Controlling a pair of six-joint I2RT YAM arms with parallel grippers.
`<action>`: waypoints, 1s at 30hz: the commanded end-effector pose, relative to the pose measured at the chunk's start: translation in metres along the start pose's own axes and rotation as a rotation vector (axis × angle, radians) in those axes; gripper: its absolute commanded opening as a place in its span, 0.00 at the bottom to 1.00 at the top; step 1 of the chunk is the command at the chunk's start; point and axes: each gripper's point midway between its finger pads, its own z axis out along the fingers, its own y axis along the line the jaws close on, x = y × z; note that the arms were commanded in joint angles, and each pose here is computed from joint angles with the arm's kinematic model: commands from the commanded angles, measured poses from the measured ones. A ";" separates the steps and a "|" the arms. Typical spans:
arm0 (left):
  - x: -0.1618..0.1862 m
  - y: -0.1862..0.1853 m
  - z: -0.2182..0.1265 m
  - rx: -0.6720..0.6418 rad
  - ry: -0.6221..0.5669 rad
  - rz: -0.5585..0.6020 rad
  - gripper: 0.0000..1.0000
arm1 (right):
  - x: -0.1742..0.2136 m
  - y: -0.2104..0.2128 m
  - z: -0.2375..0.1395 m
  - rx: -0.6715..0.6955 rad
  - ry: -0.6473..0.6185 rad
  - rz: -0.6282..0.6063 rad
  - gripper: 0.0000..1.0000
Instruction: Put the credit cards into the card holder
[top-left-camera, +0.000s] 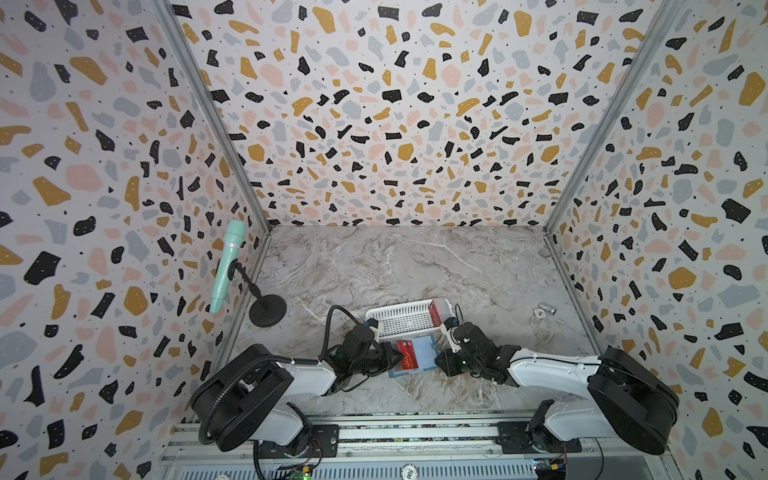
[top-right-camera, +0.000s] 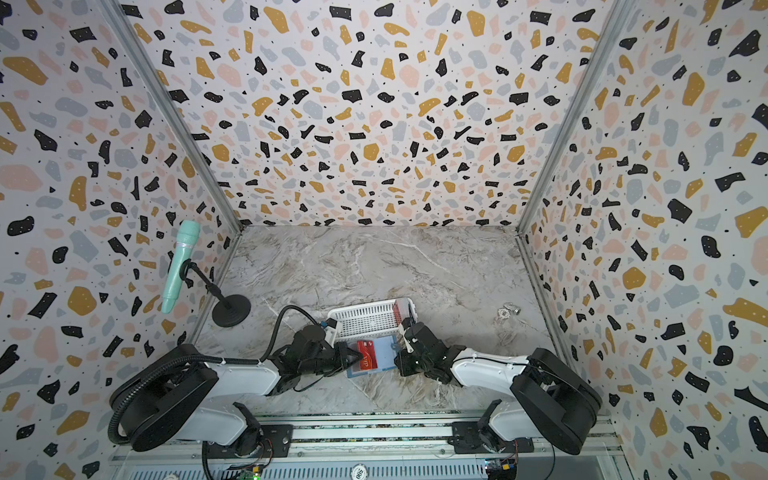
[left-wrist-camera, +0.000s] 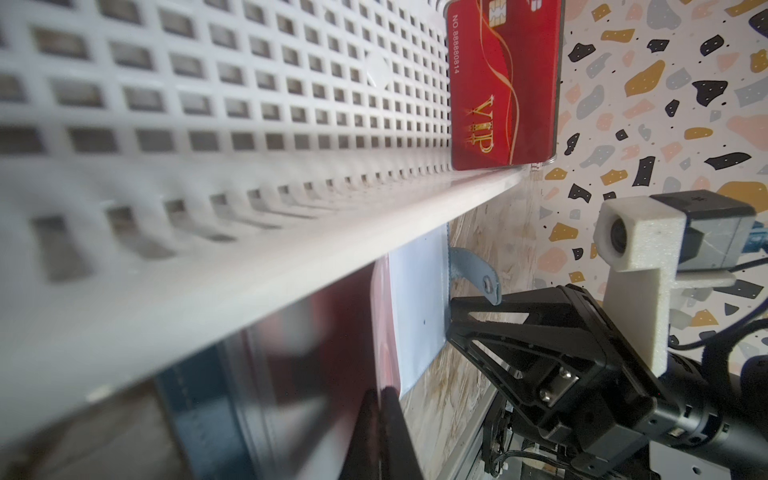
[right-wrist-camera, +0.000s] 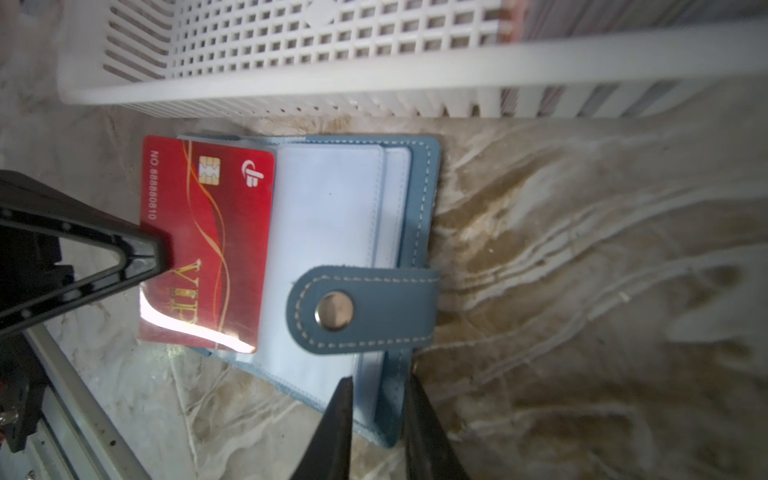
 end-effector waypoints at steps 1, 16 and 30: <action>-0.003 -0.006 0.002 0.028 -0.001 -0.003 0.00 | 0.009 -0.004 0.003 0.030 0.039 -0.008 0.24; 0.003 0.011 0.008 -0.030 0.031 -0.024 0.03 | 0.012 -0.002 0.005 0.036 0.044 -0.013 0.21; -0.002 0.020 0.009 -0.131 0.036 0.007 0.16 | 0.011 0.004 0.005 0.029 0.040 -0.019 0.20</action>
